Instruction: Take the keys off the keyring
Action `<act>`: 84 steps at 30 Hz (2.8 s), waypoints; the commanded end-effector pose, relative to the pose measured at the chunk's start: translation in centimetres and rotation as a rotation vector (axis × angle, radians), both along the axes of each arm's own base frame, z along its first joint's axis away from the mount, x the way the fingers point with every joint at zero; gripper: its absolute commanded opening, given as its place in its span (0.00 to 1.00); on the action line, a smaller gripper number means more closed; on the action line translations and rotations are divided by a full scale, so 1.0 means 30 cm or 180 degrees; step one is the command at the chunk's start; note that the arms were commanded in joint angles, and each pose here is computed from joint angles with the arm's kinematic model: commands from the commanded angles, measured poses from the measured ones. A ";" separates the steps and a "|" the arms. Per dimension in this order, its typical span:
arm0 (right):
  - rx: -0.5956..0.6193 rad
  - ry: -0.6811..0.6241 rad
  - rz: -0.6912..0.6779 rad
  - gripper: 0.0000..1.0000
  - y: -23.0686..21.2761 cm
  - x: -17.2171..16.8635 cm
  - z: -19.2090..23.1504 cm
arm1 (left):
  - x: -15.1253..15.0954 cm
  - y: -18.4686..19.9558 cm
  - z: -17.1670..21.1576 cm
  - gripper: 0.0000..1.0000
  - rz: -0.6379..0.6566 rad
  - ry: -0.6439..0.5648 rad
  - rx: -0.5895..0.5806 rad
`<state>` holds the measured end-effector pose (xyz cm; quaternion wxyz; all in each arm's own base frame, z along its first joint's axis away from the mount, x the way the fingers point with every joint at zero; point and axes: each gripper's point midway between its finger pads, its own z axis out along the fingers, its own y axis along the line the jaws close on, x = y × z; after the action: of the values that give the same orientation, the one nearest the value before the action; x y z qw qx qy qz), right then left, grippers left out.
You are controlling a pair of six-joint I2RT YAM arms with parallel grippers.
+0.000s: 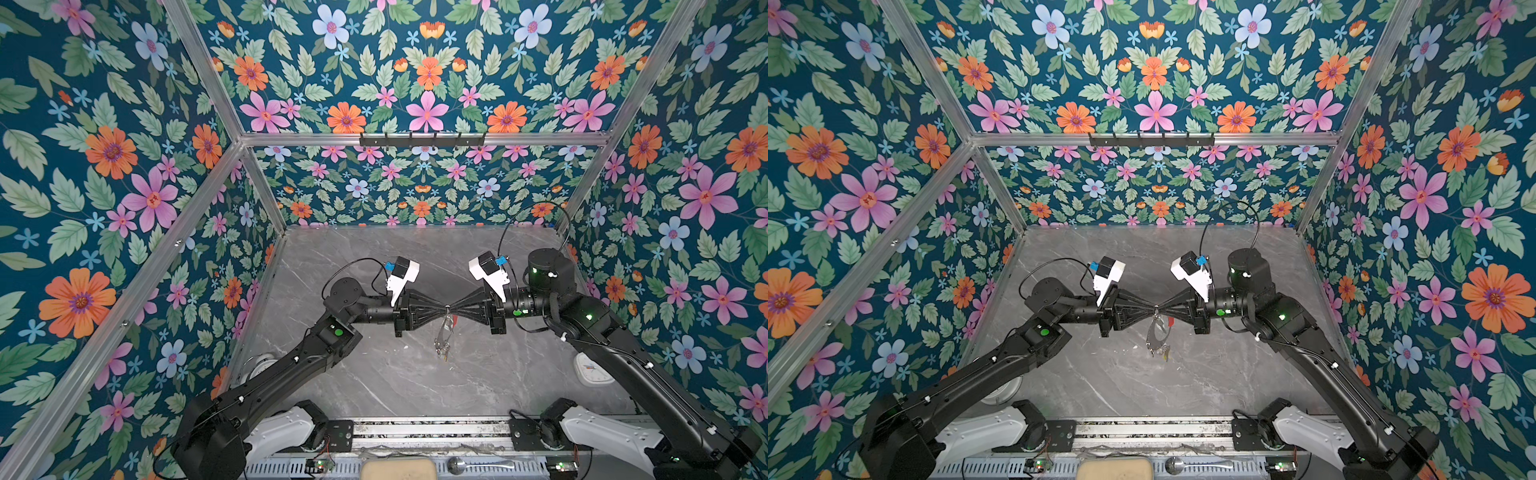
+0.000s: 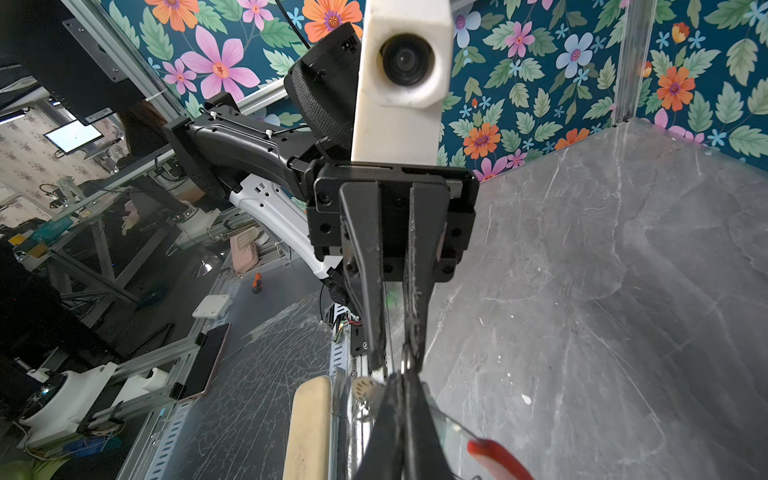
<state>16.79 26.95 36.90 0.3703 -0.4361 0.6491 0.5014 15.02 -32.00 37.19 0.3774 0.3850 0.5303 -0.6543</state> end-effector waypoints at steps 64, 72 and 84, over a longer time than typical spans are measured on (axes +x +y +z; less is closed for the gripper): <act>0.0418 -0.0274 -0.0629 0.59 -0.001 0.074 -0.057 | 0.050 0.059 0.104 0.00 0.1418 -0.1026 -0.0543; 0.0399 -0.0397 -0.1046 0.59 -0.044 0.119 -0.064 | 0.142 0.082 0.086 0.00 0.2100 -0.1033 -0.0373; 0.0450 -0.0475 -0.1401 0.58 -0.097 0.139 -0.063 | 0.243 0.149 0.069 0.00 0.3167 -0.1211 -0.0232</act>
<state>20.54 24.34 34.05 0.5244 -0.3025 0.6725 0.4256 21.33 -29.02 37.86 0.7072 0.2233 0.5608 -0.3681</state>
